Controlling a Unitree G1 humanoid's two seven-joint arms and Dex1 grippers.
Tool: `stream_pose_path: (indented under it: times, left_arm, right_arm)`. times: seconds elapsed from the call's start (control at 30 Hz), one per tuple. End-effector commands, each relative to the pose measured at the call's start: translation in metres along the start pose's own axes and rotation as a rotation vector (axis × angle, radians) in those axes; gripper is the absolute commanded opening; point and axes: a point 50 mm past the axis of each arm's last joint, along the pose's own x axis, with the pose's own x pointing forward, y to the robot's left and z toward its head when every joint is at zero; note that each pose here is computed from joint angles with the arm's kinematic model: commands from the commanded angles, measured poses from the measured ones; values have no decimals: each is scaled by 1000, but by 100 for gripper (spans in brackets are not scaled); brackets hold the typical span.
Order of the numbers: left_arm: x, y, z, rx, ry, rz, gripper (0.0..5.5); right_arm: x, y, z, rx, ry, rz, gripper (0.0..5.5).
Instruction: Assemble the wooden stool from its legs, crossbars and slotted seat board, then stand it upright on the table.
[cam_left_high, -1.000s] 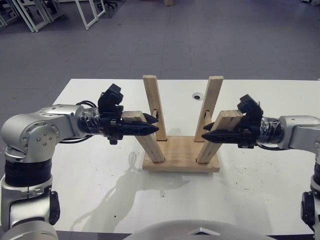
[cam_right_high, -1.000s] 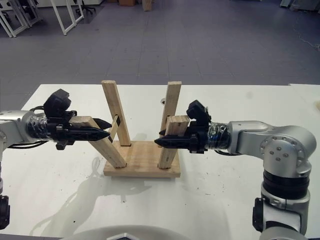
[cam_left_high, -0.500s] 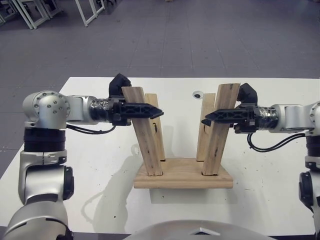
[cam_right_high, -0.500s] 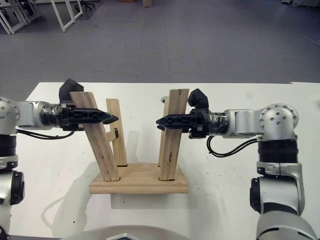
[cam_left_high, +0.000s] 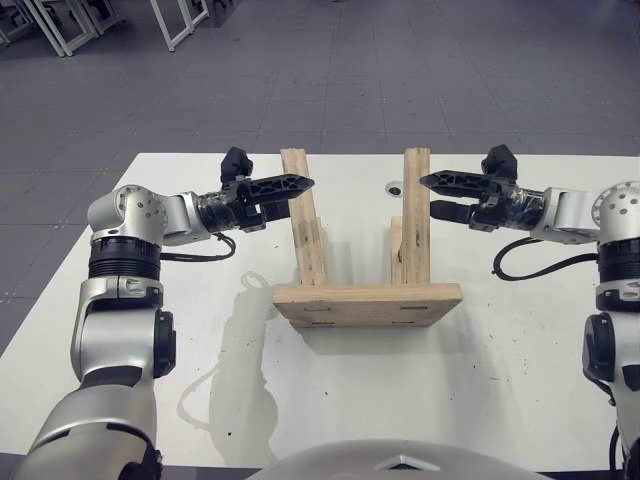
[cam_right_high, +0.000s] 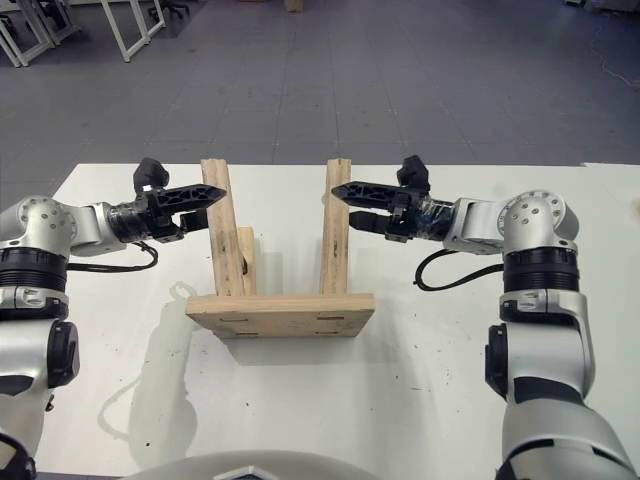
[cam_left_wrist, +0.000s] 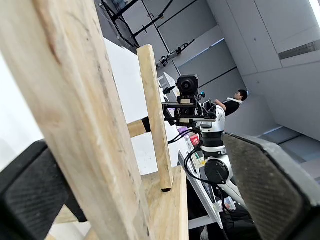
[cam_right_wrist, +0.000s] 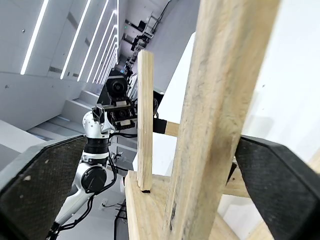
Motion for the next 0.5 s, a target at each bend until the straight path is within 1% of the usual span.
stream_pose_path:
  times: [0.03, 0.2, 0.3, 0.4, 0.47, 0.5]
  left_arm:
    - [-8, -4, 9, 49, -28, 22, 483]
    - [-25, 1, 18, 69, -112, 71, 483]
    - [-33, 15, 14, 71, -130, 147, 483]
    - [-49, 10, 16, 72, -157, 125, 483]
    - [-65, 5, 17, 134, -161, 143, 483]
    - [-75, 0, 15, 224, -144, 143, 483]
  right_arm:
    - [-7, -1, 5, -36, -6, -25, 522]
    - [-21, -5, 5, -46, -28, -53, 522]
    - [-20, -5, 1, -61, -13, -51, 522]
    - [-27, -4, -4, -102, -2, -67, 522]
    - [-38, -4, -7, -197, 2, -124, 522]
    - [-44, -4, -10, -243, 6, -135, 522]
